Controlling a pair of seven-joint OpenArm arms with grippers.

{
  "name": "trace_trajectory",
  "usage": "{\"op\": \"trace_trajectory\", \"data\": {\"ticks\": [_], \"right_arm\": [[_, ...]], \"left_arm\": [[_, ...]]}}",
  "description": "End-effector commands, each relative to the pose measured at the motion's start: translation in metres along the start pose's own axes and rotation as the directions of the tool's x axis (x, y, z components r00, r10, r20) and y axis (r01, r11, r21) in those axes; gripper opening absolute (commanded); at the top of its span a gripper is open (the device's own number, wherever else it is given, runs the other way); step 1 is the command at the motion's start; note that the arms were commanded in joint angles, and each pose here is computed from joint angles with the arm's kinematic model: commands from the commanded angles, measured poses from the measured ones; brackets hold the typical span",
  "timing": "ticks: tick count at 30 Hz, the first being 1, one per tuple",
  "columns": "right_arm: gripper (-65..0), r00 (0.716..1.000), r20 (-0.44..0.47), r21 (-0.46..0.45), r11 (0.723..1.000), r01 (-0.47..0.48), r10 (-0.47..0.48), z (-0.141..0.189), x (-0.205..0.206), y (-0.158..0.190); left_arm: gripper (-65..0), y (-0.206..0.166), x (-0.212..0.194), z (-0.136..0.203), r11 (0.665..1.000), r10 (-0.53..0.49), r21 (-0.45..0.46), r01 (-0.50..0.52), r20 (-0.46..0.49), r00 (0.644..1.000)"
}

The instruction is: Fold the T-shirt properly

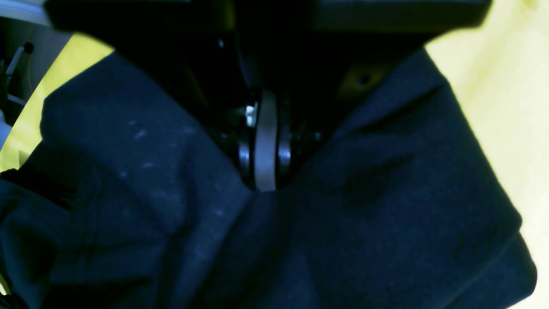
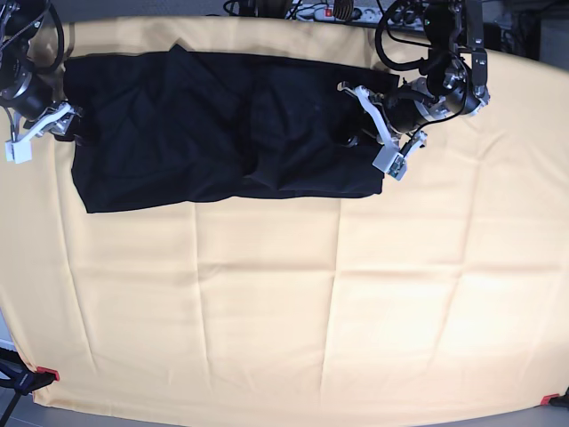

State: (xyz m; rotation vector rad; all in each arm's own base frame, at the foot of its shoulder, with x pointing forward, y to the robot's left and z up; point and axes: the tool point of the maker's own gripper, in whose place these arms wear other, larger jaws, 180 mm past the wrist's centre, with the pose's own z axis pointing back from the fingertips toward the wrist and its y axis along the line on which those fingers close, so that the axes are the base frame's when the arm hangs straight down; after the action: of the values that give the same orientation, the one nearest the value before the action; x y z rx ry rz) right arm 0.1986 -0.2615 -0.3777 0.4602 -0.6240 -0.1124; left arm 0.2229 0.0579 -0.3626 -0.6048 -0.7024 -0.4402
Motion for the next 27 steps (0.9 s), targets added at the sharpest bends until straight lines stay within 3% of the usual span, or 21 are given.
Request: {"op": "trace_trajectory", "data": {"ticks": [1,6,12,16,18,21,22,27], "right_arm": [[-25.1,0.999,-0.035,0.018,1.0,-0.005,0.006,-0.001,-0.005,0.005],[-25.1,0.997,-0.075,0.134,0.991,0.011,-0.001,-0.013,-0.016,0.033],[-25.2,0.998,-0.049,0.247,0.969,-0.019,0.032,-0.014,-0.013,0.057],[-27.3,0.998,-0.036,0.265,0.963,-0.043,0.054,-0.014,-0.012,0.06],[-35.0,0.998,-0.025,0.266,0.963,-0.044,0.052,-0.014,-0.01,0.061],[-60.0,0.996,-0.008,0.28,0.957,-0.082,0.088,-0.014,-0.009,0.063],[-65.0,0.996,-0.006,0.28,0.956,-0.083,0.088,-0.014,-0.008,0.063],[-65.0,0.995,0.028,0.274,0.957,-0.099,0.095,-0.015,0.003,0.063]], "left_arm": [[-65.0,0.0,0.004,0.002,1.0,-0.009,0.001,0.009,0.009,1.0],[-65.0,0.0,0.004,0.002,1.0,-0.009,0.001,0.009,0.009,1.0],[-65.0,0.0,0.004,0.002,1.0,-0.009,0.001,0.009,0.009,1.0],[-65.0,0.0,0.004,0.002,1.0,-0.009,0.001,0.009,0.01,1.0],[-65.0,0.0,0.004,0.002,1.0,-0.009,0.0,0.009,0.01,1.0],[-65.0,0.0,0.004,0.002,1.0,-0.009,0.0,0.009,0.011,1.0],[-65.0,0.0,0.004,0.002,1.0,-0.009,0.0,0.009,0.012,1.0],[-65.0,-0.002,0.006,0.002,1.0,-0.002,-0.01,0.003,0.018,1.0]]}}
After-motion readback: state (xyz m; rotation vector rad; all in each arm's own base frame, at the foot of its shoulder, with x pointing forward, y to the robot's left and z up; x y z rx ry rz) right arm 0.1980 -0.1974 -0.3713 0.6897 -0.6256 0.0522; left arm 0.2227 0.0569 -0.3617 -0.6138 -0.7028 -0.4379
